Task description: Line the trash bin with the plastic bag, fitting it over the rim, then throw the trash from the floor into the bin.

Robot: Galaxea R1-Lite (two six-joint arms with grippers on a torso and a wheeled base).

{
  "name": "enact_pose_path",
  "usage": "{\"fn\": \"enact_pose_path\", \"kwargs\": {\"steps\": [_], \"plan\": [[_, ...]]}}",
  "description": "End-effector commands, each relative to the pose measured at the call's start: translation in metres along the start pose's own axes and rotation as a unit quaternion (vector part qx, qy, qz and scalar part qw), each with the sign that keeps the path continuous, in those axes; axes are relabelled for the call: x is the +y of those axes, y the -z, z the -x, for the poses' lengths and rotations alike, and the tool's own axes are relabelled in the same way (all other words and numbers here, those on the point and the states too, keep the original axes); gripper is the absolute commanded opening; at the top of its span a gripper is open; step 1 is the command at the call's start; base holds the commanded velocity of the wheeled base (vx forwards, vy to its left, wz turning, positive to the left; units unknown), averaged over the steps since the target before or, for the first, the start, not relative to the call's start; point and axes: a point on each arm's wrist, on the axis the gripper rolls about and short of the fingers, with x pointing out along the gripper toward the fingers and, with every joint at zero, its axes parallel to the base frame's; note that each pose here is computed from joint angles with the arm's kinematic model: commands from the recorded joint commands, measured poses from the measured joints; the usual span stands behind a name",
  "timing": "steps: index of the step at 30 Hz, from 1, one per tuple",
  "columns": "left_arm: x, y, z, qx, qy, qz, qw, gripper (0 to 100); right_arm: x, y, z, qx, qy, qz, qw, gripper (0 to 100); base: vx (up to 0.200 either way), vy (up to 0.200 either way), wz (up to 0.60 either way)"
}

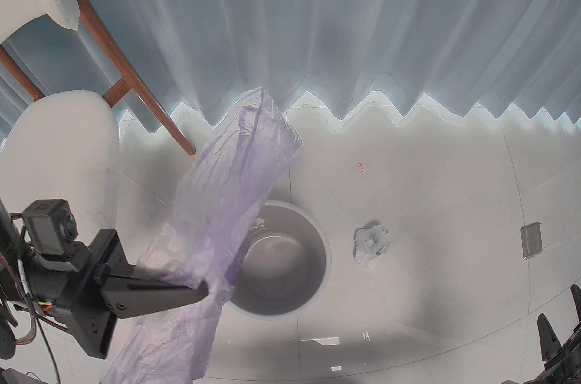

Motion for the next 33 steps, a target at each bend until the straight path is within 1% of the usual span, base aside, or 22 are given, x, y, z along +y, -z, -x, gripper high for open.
{"fn": "enact_pose_path", "kwargs": {"steps": [1, 7, 9, 12, 14, 18, 27, 29, 30, 31, 32, 33], "plan": [[0.016, 0.016, -0.011, 0.033, -0.003, 0.02, 0.9992, 0, 0.0, 0.005, 0.0, 0.0, -0.001, 0.0, 1.0, 100, 0.0, 0.0, 0.0], [0.01, 0.012, -0.016, 0.03, 0.017, 0.012, 0.9993, 0, 0.0, 0.005, 0.0, 0.0, 0.0, 0.0, 1.0, 100, 0.0, 0.0, 0.0], [0.004, 0.009, -0.018, 0.027, 0.032, 0.005, 0.9991, 0, 0.0, 0.005, 0.0, 0.0, 0.0, 0.0, 1.0, 100, 0.0, 0.0, 0.0], [-0.011, 0.007, -0.023, 0.029, 0.07, 0.011, 0.997, 0, 0.0, 0.005, 0.0, 0.0, 0.0, 0.0, 1.0, 100, 0.0, 0.0, 0.0], [-0.015, 0.007, -0.024, 0.03, 0.081, 0.013, 0.9962, 0, 0.0, 0.005, 0.0, 0.0, 0.0, 0.0, 1.0, 100, 0.0, 0.0, 0.0], [-0.013, 0.008, -0.024, 0.03, 0.072, 0.014, 0.9969, 0, 0.0, 0.005, 0.0, 0.0, 0.0, 0.0, 1.0, 100, 0.0, 0.0, 0.0], [-0.011, 0.006, -0.027, 0.022, 0.071, 0.009, 0.9972, 0, 0.0, 0.005, 0.0, 0.0, 0.0, 0.0, 1.0, 100, 0.0, 0.0, 0.0], [-0.01, 0.007, -0.026, 0.015, 0.056, 0.005, 0.9983, 0, 0.0, 0.005, 0.0, 0.0, 0.0, 0.0, 1.0, 100, 0.0, 0.0, 0.0], [-0.009, 0.006, -0.027, 0.011, 0.041, 0.005, 0.9991, 0, 0.0, 0.005, 0.0, 0.0, 0.0, 0.0, 1.0, 100, 0.0, 0.0, 0.0], [-0.008, 0.006, -0.028, 0.01, 0.038, 0.005, 0.9992, 0, 0.0, 0.005, 0.0, 0.0, -0.001, 0.0, 1.0, 100, 0.0, 0.0, 0.0], [-0.003, 0.008, -0.03, 0.01, 0.015, 0.008, 0.9998, 0, 0.0, 0.005, 0.0, 0.0, 0.0, 0.0, 1.0, 100, 0.0, 0.0, 0.0], [0.001, 0.009, -0.032, 0.012, 0.004, 0.011, 0.9999, 0, 0.0, 0.005, 0.0, 0.0, 0.0, 0.0, 1.0, 100, 0.0, 0.0, 0.0]]}}
